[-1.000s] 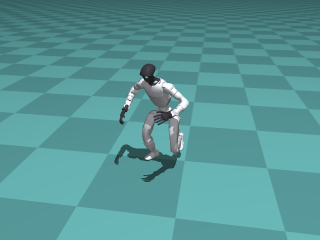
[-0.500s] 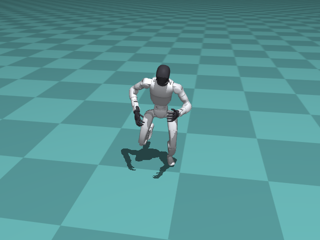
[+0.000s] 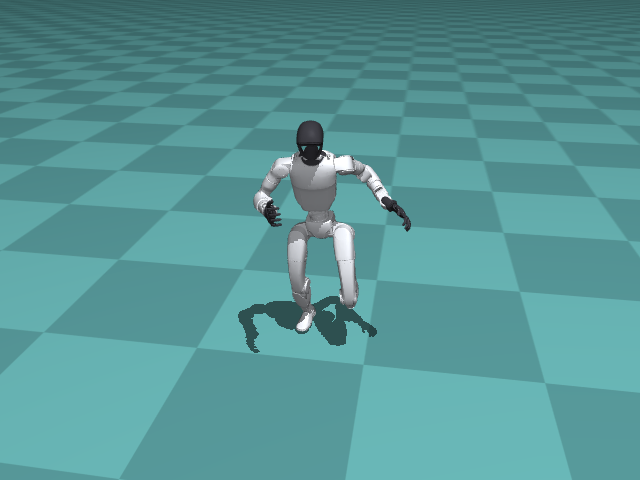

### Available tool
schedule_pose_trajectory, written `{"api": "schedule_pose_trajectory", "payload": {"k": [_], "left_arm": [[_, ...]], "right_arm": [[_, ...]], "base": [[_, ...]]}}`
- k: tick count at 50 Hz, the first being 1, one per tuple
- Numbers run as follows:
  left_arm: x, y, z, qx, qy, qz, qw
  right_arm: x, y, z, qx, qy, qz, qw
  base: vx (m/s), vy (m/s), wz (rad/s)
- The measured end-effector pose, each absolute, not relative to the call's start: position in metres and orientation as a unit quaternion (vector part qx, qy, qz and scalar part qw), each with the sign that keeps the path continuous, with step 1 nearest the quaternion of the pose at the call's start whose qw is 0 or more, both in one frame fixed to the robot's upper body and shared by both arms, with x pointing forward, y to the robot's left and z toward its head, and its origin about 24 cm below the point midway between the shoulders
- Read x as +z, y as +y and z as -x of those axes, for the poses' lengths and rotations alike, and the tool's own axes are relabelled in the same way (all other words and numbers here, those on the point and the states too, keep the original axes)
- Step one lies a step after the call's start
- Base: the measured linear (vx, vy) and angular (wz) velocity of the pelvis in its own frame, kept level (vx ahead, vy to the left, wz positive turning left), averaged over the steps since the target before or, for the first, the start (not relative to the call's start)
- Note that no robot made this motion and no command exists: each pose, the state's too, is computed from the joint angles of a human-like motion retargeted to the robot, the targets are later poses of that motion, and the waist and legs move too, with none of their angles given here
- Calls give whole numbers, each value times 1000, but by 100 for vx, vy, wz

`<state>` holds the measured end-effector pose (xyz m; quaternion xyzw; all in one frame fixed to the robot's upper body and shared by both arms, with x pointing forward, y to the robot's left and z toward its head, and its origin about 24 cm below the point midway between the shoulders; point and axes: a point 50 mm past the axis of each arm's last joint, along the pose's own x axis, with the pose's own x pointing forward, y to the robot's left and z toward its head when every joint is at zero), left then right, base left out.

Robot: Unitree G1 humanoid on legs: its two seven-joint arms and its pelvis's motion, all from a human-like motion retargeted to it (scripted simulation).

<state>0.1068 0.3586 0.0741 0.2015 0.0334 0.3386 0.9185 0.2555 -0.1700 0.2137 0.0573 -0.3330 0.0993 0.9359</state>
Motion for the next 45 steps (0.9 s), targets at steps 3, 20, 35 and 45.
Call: {"api": "schedule_pose_trajectory", "payload": {"k": [3, 20, 35, 45], "left_arm": [[83, 382, -41, 348, 128, -236, 899], [98, 247, -227, 43, -122, -282, 951], [342, 145, -228, -151, -595, -115, 781], [130, 285, -205, 116, -132, -158, 972]], "right_arm": [[287, -147, -223, 141, -514, -51, 845], [81, -179, -214, 187, -97, 156, 965], [46, -338, -56, 26, 310, 237, 920], [96, -259, -236, -44, -80, 240, 966]], "base": [[174, 17, -202], [170, 36, 65], [165, -52, 122], [141, -49, -98]]}}
